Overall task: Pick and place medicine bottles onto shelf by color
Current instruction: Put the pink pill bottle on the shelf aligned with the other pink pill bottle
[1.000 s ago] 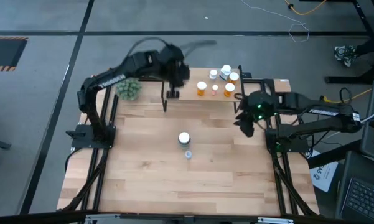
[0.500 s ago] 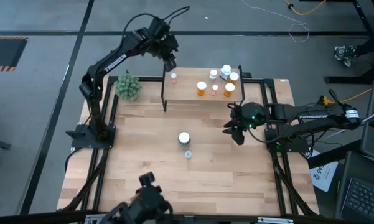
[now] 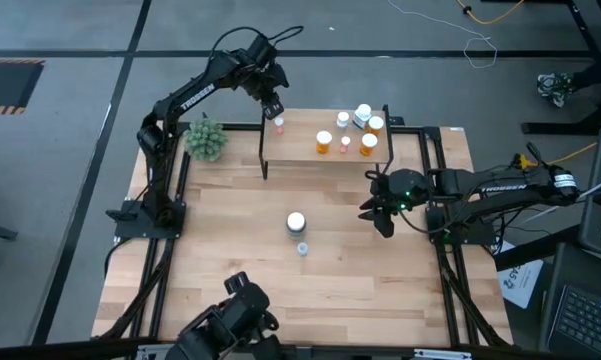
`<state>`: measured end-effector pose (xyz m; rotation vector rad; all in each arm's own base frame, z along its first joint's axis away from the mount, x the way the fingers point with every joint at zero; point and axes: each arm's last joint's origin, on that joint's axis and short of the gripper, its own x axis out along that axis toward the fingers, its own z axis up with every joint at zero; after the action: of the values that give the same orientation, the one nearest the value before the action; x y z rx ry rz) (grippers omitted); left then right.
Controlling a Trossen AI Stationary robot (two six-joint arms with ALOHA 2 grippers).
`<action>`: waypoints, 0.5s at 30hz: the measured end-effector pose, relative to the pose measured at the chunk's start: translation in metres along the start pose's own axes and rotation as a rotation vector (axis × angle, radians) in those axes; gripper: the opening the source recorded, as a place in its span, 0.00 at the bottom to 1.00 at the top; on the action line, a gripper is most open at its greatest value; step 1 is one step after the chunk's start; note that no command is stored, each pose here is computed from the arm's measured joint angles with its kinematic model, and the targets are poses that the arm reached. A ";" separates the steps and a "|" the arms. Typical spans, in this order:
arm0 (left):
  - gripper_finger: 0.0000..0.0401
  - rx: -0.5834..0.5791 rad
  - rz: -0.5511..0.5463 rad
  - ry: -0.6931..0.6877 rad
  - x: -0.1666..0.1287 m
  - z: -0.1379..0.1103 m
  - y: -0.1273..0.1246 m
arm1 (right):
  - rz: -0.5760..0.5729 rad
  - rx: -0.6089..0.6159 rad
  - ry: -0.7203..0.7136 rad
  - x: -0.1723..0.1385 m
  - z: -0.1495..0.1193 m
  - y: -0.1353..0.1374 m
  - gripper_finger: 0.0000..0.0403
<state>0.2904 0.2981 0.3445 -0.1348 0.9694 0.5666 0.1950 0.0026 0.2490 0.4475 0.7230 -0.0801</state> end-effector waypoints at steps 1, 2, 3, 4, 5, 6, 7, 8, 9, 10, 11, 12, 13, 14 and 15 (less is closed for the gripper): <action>0.23 -0.001 -0.002 0.001 0.000 0.000 0.000 | 0.002 0.001 0.002 0.000 0.000 0.001 0.38; 0.23 -0.002 -0.004 0.005 0.000 -0.001 0.000 | 0.005 -0.003 0.004 0.000 -0.001 0.001 0.38; 0.23 -0.004 -0.007 0.013 0.000 -0.002 0.000 | 0.008 -0.005 0.005 0.000 -0.001 0.002 0.38; 0.23 -0.004 -0.014 0.026 0.000 -0.003 0.000 | 0.011 -0.008 0.006 0.000 -0.001 0.003 0.38; 0.23 -0.005 -0.019 0.043 0.000 -0.005 -0.001 | 0.013 -0.011 0.008 0.000 -0.002 0.004 0.38; 0.23 -0.005 -0.025 0.063 0.000 -0.006 -0.001 | 0.015 -0.013 0.009 0.000 -0.002 0.004 0.38; 0.23 -0.005 -0.029 0.079 0.000 -0.008 -0.001 | 0.018 -0.015 0.010 0.000 -0.002 0.005 0.38; 0.23 -0.002 -0.034 0.093 -0.001 -0.009 -0.002 | 0.019 -0.018 0.012 0.000 -0.003 0.005 0.38; 0.23 -0.002 -0.037 0.101 -0.001 -0.010 -0.002 | 0.021 -0.020 0.013 0.000 -0.003 0.006 0.38; 0.23 -0.003 -0.040 0.107 -0.001 -0.011 -0.002 | 0.022 -0.020 0.013 0.000 -0.003 0.006 0.38; 0.23 -0.003 -0.047 0.109 -0.001 -0.011 -0.003 | 0.022 -0.020 0.013 0.000 -0.003 0.006 0.38; 0.23 -0.003 -0.055 0.110 -0.001 -0.011 -0.003 | 0.021 -0.021 0.013 0.000 -0.003 0.006 0.38; 0.23 -0.005 -0.064 0.108 -0.001 -0.011 -0.003 | 0.021 -0.021 0.013 0.000 -0.003 0.006 0.38; 0.23 -0.009 -0.072 0.103 -0.001 -0.011 -0.003 | 0.021 -0.022 0.013 0.000 -0.003 0.006 0.38; 0.23 -0.010 -0.074 0.101 -0.001 -0.011 -0.003 | 0.021 -0.023 0.013 0.000 -0.003 0.006 0.38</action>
<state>0.2837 0.2911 0.3384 -0.2093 1.0552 0.5002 0.1947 0.0090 0.2490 0.4337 0.7311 -0.0488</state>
